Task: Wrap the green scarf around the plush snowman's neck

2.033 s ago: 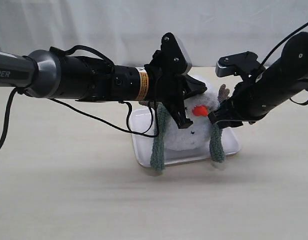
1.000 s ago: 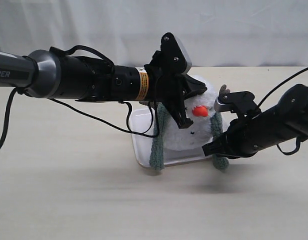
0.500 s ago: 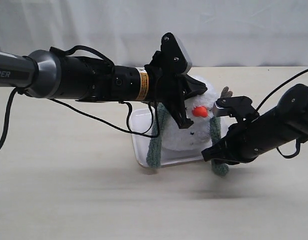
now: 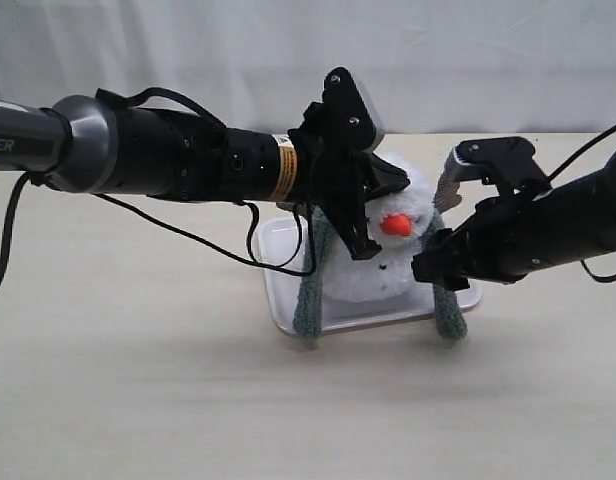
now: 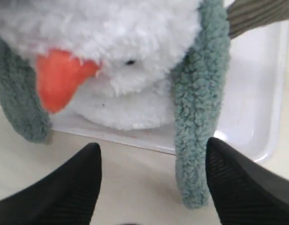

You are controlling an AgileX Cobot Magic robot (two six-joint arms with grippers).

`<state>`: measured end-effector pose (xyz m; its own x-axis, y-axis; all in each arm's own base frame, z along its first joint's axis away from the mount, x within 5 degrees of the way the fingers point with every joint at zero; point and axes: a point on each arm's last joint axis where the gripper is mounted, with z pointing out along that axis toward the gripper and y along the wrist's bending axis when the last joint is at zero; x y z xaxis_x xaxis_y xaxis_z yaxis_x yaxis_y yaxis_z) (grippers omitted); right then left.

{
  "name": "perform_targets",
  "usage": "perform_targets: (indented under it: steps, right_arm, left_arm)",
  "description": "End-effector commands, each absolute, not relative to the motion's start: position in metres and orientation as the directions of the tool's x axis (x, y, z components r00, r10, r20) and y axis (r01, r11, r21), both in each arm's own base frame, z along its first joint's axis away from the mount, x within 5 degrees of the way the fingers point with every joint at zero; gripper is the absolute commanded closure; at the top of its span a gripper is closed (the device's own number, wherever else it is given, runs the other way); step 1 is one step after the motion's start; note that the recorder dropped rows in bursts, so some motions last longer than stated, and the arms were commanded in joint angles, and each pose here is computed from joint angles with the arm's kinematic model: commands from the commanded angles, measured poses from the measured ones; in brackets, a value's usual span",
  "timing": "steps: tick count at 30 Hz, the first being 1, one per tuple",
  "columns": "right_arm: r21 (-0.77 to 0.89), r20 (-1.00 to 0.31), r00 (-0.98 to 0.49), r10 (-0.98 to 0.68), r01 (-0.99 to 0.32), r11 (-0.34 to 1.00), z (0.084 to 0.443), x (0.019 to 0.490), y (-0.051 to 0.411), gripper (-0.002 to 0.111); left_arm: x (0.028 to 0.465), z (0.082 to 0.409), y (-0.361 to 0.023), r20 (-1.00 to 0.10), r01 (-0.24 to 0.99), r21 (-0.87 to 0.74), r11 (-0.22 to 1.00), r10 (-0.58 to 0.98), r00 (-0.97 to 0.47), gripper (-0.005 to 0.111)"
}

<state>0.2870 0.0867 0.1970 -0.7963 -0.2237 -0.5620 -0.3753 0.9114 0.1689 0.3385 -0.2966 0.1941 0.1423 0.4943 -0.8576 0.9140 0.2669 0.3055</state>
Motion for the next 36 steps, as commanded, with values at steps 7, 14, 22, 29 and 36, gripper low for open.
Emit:
perform_targets:
  steps: [7, 14, 22, 29, 36]
  right_arm:
    - [0.173, -0.729, -0.668, -0.15, -0.391, 0.904, 0.269, 0.257, 0.082, 0.047]
    - [0.13, -0.801, -0.577, -0.156, -0.422, 0.897, 0.299, 0.236, 0.077, 0.064]
    - [0.06, -0.875, -0.454, -0.168, -0.448, 0.892, 0.332, 0.208, 0.07, 0.104]
    - [0.041, -0.943, -0.319, -0.095, -0.396, 0.918, 0.341, 0.175, 0.057, 0.104]
    - [0.042, -0.985, -0.172, -0.02, -0.343, 0.938, 0.347, 0.143, 0.045, 0.104]
  left_arm:
    - [0.326, 0.237, -0.288, -0.854, 0.912, 0.311, 0.267, 0.5, 0.145, 0.107]
    - [0.318, 0.266, -0.28, -0.876, 0.904, 0.28, 0.323, 0.471, 0.103, 0.107]
    - [0.304, 0.297, -0.263, -0.898, 0.876, 0.224, 0.427, 0.439, 0.015, 0.107]
    - [0.289, 0.296, -0.235, -0.878, 0.799, 0.272, 0.536, 0.479, -0.023, 0.107]
    - [0.266, 0.302, -0.212, -0.876, 0.766, 0.289, 0.574, 0.481, -0.029, 0.107]
